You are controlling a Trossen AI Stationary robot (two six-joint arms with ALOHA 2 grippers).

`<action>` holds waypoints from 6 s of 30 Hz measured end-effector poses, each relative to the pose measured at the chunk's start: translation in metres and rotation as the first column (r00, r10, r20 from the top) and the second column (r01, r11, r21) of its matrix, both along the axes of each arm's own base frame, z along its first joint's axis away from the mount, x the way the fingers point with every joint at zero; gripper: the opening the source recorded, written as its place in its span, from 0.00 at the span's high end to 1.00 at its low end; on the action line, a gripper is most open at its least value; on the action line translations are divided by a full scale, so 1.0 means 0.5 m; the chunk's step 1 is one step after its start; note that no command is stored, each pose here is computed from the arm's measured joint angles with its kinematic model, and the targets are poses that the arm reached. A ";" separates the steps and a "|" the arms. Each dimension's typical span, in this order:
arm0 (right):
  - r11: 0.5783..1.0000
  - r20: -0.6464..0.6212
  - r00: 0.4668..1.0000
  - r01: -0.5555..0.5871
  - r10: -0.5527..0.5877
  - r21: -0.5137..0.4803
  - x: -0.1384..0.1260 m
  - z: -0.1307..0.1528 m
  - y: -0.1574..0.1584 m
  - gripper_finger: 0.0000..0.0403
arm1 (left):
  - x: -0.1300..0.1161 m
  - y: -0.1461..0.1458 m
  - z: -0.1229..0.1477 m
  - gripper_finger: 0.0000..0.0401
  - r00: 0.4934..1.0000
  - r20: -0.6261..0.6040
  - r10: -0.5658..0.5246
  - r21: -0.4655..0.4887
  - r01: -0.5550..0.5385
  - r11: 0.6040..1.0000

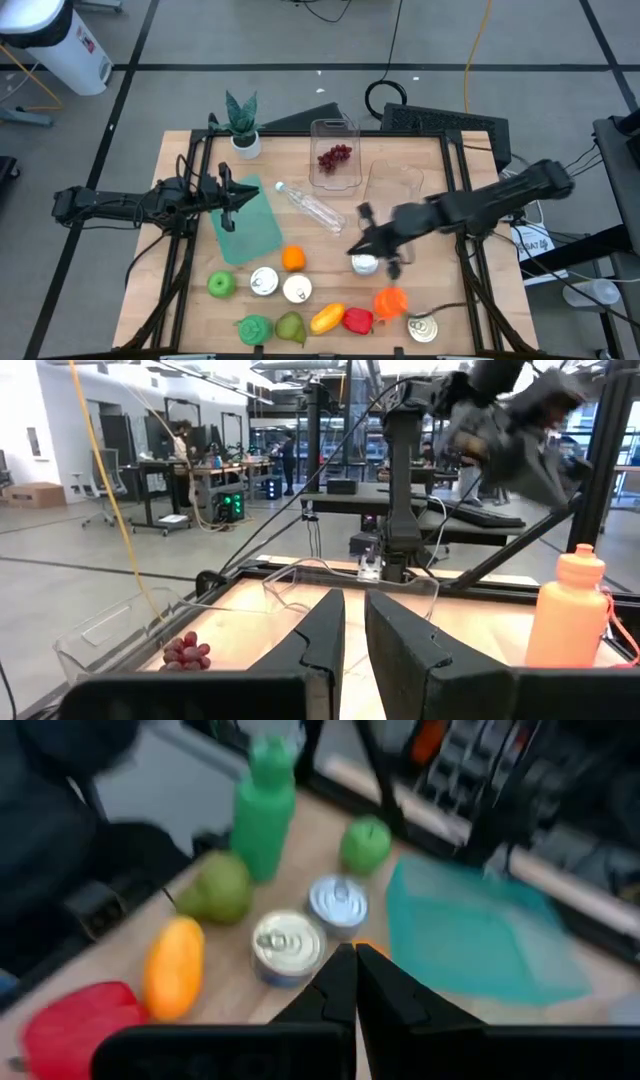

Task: Pick & Place Food Item
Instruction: Adjust the blue and pink tuna can on the table, then put the transparent water bottle into the right transparent bin

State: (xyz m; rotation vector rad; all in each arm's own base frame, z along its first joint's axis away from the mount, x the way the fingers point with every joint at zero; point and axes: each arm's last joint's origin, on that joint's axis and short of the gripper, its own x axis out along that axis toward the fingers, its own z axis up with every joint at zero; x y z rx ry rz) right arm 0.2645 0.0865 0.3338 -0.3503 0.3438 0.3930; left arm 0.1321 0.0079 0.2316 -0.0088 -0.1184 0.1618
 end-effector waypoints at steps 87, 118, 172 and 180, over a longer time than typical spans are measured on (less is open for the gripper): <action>0.906 0.466 0.787 0.273 -0.404 0.324 -0.246 -0.210 -0.091 0.81 | 0.659 -0.163 -0.133 0.87 0.486 -0.856 -0.177 -0.137 0.118 0.984; 0.909 0.475 0.784 0.270 -0.398 0.317 -0.247 -0.208 -0.090 0.81 | 0.630 -0.172 -0.187 0.87 0.276 -0.952 -0.129 -0.108 0.093 0.990; 0.685 0.157 0.667 0.698 -0.728 0.211 -0.175 -0.157 -0.125 0.80 | 0.152 -0.047 0.098 0.87 0.798 -0.568 0.201 -0.051 -0.278 0.959; 0.697 -0.086 0.699 0.715 -0.710 0.059 -0.055 -0.089 -0.137 0.70 | 0.186 -0.045 0.079 0.87 0.781 -0.586 0.216 0.020 -0.253 0.967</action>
